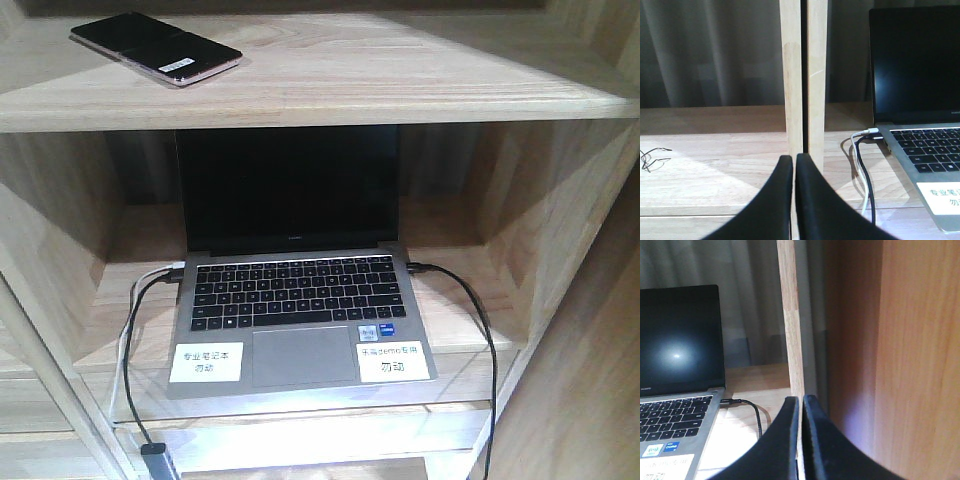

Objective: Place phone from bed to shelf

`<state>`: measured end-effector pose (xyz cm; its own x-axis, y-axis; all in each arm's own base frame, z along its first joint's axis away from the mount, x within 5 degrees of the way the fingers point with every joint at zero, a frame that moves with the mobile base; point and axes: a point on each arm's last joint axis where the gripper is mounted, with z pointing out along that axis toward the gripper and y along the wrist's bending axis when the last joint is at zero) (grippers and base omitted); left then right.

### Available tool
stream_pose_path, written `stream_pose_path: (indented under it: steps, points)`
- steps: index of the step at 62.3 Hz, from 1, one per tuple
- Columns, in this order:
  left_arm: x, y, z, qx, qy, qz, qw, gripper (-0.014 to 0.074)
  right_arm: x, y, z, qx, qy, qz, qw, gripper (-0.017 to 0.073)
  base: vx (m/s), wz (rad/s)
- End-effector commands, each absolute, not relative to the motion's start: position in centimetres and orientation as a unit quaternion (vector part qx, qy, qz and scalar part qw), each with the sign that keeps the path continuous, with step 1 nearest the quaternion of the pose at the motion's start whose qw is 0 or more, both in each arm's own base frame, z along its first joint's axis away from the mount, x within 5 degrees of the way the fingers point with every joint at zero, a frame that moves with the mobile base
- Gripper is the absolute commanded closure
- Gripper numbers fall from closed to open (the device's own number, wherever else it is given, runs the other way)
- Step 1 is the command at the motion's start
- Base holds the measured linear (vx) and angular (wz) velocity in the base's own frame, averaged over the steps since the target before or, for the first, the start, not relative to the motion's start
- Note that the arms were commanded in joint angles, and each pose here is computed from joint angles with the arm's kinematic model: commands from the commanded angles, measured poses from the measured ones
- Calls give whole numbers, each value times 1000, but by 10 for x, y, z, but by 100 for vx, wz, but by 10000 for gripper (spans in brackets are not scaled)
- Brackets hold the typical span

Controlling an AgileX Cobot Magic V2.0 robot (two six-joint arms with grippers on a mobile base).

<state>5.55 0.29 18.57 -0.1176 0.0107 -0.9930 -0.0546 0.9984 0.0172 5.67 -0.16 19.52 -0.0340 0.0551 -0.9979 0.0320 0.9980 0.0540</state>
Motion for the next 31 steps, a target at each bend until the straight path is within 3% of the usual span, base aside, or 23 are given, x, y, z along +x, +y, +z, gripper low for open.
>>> stream_pose_path:
  steps: [1, 31]
  points:
    - [56, 3, 191, -18, 722, 23, 692, 592, 56, -2, 198, 24, 696, -2, 718, 564, 0, 0]
    - [56, 3, 191, -18, 722, 23, 692, 592, 56, -2, 198, 24, 696, -2, 718, 564, 0, 0]
